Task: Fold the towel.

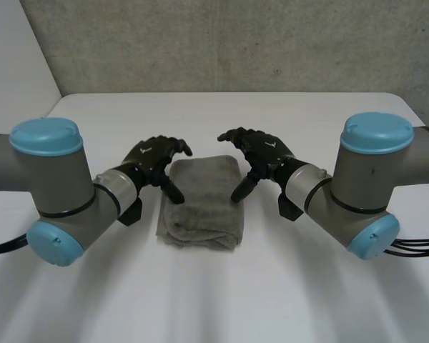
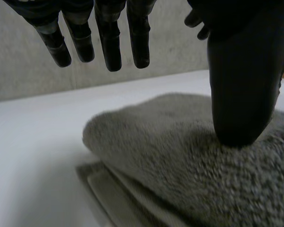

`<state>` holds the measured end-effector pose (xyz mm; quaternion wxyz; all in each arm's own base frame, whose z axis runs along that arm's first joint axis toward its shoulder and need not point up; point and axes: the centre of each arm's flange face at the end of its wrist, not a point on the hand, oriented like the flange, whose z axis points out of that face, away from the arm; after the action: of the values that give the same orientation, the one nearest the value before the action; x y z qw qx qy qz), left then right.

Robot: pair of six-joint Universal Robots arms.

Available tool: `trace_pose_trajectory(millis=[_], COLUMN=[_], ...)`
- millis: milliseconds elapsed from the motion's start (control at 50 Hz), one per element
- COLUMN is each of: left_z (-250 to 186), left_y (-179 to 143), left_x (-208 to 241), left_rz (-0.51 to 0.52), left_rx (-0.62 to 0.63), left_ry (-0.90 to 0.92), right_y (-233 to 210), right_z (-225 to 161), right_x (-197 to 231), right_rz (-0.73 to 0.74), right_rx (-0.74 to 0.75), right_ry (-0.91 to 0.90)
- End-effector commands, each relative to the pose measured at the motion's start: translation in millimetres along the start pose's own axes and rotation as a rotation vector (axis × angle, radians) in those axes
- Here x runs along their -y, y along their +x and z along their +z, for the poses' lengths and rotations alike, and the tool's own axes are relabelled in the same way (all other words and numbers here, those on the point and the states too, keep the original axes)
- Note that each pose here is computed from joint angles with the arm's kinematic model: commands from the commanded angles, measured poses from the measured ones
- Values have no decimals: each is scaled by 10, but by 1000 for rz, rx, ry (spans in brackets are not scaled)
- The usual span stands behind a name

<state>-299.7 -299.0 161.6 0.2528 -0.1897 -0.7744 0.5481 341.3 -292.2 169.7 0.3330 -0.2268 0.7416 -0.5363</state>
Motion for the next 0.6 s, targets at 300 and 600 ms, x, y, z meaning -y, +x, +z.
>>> trace_pose_trajectory(millis=[300, 600], left_z=[68, 113], left_y=[-182, -207], left_x=[-263, -334], left_rz=[104, 111], left_rx=[42, 47], left_ry=[-73, -85], right_y=[76, 60], right_z=[160, 198], right_x=[-554, -570], right_rz=[-89, -162], right_rx=[-96, -95], right_ry=[-104, -102])
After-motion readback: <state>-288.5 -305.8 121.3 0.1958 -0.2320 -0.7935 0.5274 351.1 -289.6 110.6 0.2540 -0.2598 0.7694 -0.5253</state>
